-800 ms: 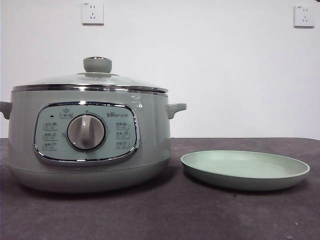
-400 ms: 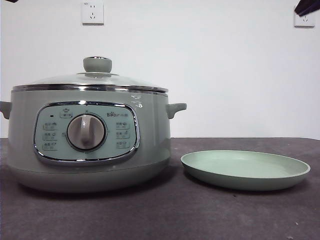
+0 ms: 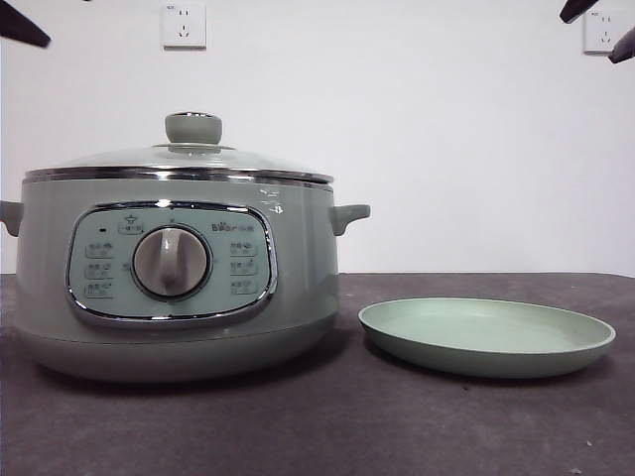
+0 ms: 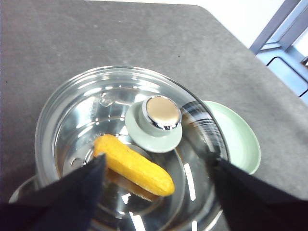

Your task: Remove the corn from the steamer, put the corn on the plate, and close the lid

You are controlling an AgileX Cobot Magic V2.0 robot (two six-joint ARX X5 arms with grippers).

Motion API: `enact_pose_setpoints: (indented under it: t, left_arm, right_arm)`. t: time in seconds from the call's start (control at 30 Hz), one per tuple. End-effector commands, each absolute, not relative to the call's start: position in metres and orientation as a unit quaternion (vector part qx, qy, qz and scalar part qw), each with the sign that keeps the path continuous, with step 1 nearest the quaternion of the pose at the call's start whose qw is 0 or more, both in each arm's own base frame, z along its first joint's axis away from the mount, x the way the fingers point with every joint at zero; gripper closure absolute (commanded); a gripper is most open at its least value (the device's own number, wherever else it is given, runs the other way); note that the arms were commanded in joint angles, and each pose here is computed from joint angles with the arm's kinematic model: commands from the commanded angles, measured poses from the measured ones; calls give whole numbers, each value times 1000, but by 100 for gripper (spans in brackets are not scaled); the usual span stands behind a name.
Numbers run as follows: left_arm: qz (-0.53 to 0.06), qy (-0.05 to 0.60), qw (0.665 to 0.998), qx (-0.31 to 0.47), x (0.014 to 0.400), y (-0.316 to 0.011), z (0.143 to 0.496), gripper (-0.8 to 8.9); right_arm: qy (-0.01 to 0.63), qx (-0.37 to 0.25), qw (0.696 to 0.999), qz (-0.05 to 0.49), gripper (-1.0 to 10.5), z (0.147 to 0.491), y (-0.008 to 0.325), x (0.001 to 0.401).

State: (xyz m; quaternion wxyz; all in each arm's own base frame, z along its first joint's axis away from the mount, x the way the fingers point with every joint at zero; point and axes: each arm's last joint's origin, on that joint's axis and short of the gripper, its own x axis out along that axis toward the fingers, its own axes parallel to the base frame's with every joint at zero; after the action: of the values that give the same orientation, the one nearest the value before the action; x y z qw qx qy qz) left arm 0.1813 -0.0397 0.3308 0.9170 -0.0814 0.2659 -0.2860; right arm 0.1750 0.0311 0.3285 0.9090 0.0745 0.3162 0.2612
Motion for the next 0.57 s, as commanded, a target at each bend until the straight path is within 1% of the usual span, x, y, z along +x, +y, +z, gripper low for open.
enact_pose_setpoints:
  t: [0.03,0.17,0.33,0.43,0.57]
  left_arm:
    - [-287,258,920,-67,189,-50,331,404]
    - [-277,260,924,-44,200,-67,333,405]
    - [-278,266,923,-19,217,-90,341,405]
    - [-284,278,918,-11,228,-102,342,405]
    - [-282,304,910,1,242,-116,334,405]
  right_arm:
    - [314,73,910,259,656,329,31,176]
    - [314,73,910,259,657,329,31,176]
    - [314,74,910,259,658,329,31,176]
    - [315,74,910,259,658,329,31,176]
    - [316,74,910,259,658,329,31,175]
